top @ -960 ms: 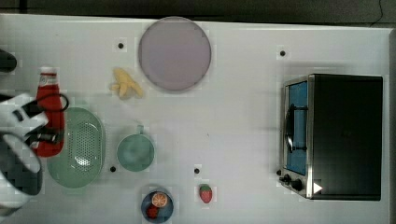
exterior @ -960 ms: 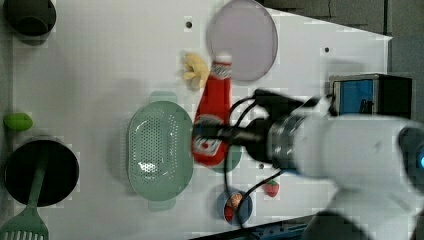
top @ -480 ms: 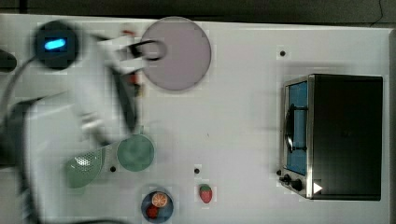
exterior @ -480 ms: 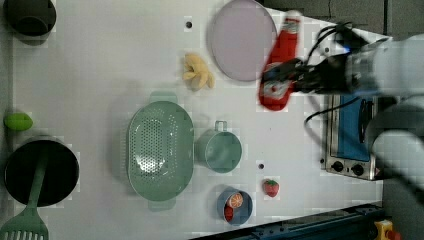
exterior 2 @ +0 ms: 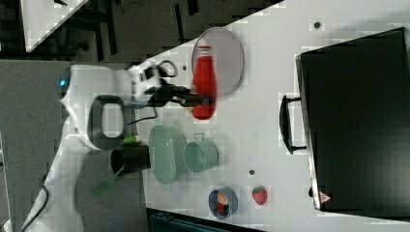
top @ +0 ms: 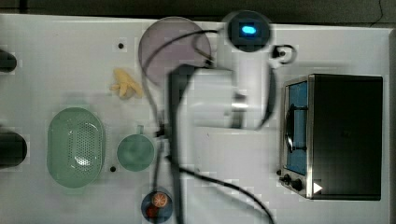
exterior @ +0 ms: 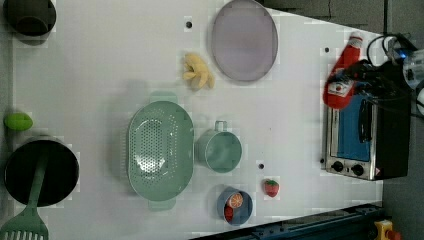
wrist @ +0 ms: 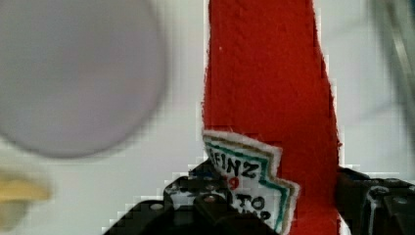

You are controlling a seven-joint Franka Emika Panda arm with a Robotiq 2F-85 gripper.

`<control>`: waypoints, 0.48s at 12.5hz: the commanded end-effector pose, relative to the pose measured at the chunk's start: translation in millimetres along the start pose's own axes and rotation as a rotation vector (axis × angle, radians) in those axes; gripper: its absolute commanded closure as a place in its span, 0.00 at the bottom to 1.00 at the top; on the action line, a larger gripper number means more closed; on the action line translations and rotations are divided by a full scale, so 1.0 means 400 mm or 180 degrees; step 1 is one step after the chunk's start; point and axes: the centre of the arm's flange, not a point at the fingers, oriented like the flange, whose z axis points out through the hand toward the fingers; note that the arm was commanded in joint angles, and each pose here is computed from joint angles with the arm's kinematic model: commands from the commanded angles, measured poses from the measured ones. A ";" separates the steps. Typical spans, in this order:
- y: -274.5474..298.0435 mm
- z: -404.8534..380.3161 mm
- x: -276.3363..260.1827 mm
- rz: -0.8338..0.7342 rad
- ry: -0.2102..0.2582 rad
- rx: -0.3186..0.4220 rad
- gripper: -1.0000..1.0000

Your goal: Pick ketchup from strainer and place it on the table

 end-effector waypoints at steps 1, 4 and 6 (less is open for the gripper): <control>0.040 0.081 -0.036 -0.0310 -0.0145 -0.0059 0.39; 0.065 0.211 -0.082 -0.0293 -0.0158 -0.0053 0.39; 0.055 0.289 -0.126 -0.0318 -0.0149 -0.0034 0.39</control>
